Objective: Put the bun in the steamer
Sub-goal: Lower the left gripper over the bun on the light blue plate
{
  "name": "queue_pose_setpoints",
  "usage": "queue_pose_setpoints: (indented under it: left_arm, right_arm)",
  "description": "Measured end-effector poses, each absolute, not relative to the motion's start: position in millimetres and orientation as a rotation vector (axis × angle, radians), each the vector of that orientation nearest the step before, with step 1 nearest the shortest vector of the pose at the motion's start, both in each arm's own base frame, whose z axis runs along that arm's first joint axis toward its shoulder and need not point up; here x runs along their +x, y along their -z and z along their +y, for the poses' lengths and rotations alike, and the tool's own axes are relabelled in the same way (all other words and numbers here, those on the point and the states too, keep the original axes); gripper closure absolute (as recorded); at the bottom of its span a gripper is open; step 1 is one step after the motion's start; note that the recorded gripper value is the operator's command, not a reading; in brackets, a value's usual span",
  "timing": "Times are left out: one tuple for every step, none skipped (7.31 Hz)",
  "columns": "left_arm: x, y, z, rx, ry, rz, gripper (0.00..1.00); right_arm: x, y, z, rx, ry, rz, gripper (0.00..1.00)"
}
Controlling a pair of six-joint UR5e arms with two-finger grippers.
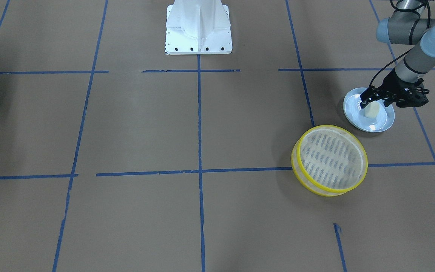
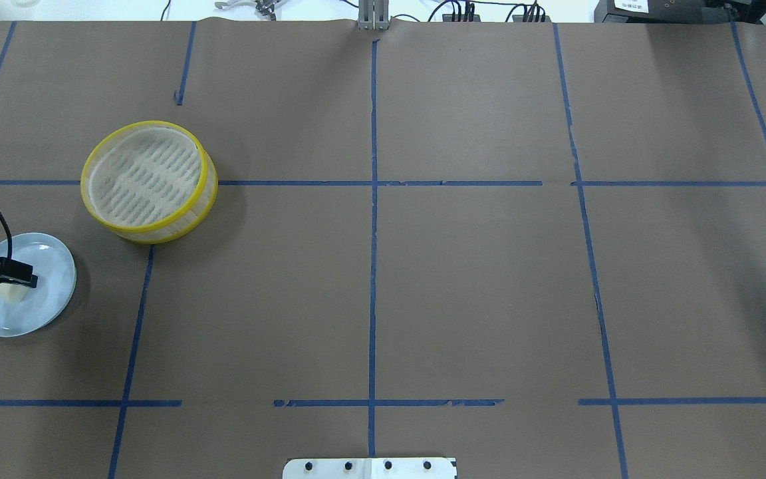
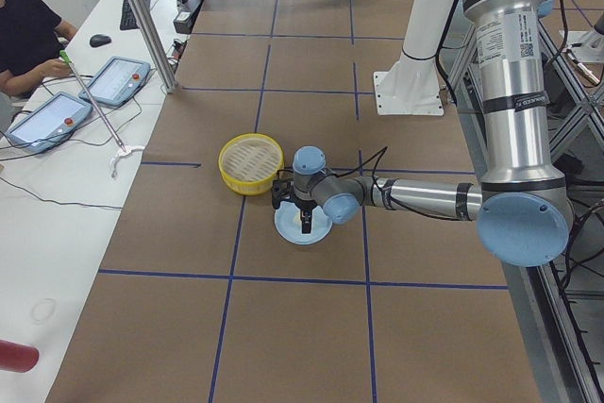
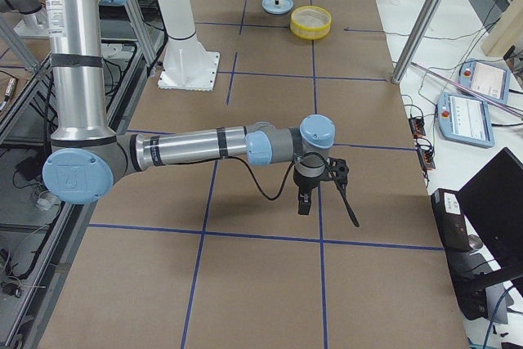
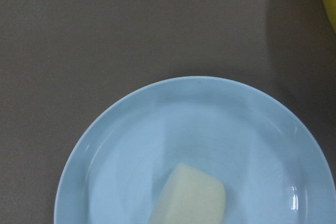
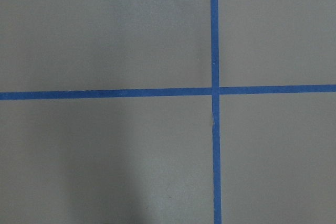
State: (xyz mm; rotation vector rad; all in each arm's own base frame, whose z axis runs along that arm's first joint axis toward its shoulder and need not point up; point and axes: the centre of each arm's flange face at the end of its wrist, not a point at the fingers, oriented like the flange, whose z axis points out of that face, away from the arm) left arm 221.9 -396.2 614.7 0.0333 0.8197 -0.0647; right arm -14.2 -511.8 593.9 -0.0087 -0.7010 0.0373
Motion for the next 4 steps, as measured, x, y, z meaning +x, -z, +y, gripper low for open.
queue_pose_setpoints:
  left_arm:
    - [223.0, -616.2, -396.2, 0.034, 0.063, 0.816, 0.21]
    - [223.6, -617.7, -396.2, 0.032, 0.063, 0.813, 0.35]
    - [224.3, -618.9, -396.9, 0.031, 0.063, 0.811, 0.49]
    - [225.2, -619.5, -397.8, 0.031, 0.062, 0.810, 0.60]
  right_arm:
    - [-14.2, -593.9, -511.8, -0.009, -0.037, -0.701, 0.00]
    - [-14.3, -593.9, -511.8, -0.009, -0.037, -0.701, 0.00]
    - [-14.5, -593.9, -511.8, -0.009, -0.037, -0.701, 0.00]
    - [-14.5, -593.9, -511.8, -0.009, -0.037, -0.701, 0.00]
